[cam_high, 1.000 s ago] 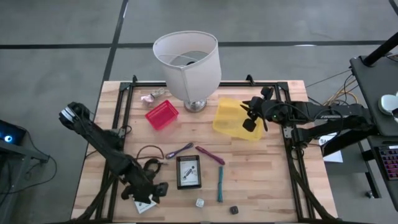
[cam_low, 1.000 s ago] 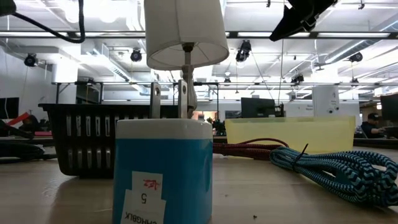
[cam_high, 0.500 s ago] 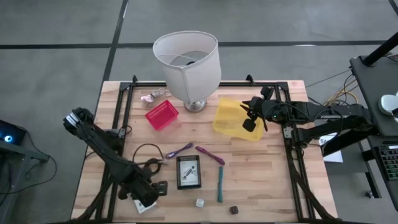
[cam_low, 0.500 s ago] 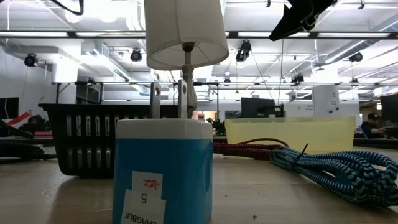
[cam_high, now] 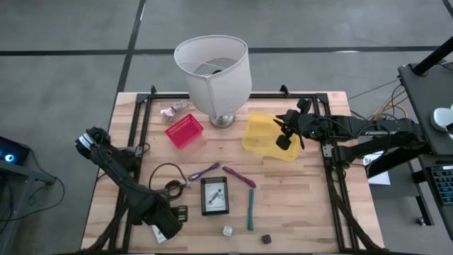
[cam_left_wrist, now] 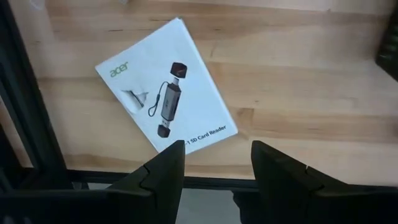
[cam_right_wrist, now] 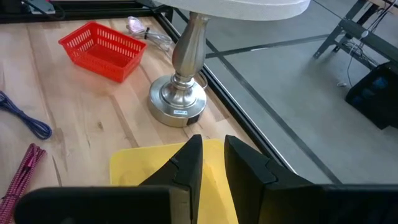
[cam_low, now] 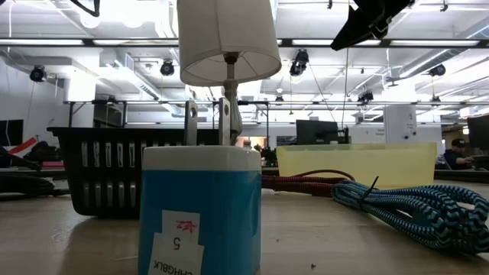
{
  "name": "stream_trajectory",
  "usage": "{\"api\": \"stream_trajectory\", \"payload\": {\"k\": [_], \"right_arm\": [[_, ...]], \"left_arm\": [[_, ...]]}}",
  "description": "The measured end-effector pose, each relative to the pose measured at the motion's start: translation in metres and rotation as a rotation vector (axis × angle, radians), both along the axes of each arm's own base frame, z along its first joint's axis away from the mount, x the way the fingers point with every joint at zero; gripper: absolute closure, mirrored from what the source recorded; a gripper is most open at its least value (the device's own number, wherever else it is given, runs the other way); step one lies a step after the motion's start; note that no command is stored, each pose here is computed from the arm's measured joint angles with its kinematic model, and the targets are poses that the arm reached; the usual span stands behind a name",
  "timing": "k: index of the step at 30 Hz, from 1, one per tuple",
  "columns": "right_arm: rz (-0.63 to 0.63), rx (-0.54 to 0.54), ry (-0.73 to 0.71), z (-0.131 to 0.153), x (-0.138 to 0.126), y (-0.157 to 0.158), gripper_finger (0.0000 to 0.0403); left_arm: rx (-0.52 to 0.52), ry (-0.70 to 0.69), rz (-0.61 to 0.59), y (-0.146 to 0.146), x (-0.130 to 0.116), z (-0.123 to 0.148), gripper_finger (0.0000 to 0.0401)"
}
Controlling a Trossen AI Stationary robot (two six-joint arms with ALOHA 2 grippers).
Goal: Pick and place items into bin
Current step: Put the card reader box into the black bin
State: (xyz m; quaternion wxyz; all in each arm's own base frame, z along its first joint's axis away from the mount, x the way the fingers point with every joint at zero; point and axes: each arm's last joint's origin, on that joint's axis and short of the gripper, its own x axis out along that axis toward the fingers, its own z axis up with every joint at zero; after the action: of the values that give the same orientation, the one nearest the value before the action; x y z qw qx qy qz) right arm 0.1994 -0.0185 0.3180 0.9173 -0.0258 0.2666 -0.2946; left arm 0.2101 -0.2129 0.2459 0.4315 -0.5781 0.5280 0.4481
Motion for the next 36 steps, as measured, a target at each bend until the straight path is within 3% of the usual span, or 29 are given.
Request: {"api": "stream_trajectory", "payload": {"k": [6,25,36], "right_arm": [[0.001,-0.002,0.001,0.0,0.0,0.0,0.0346],[0.002,-0.002,0.001,0.0,0.0,0.0,0.0346],[0.002,-0.002,0.001,0.0,0.0,0.0,0.0346]], "left_arm": [[-0.021,0.039,-0.018,-0.009,0.003,-0.006,0.0232],[-0.053,0.09,-0.102,-0.029,-0.019,-0.006,0.0232],[-0.105,-0.027,-0.317,-0.035,-0.015,-0.004,0.0232]]}}
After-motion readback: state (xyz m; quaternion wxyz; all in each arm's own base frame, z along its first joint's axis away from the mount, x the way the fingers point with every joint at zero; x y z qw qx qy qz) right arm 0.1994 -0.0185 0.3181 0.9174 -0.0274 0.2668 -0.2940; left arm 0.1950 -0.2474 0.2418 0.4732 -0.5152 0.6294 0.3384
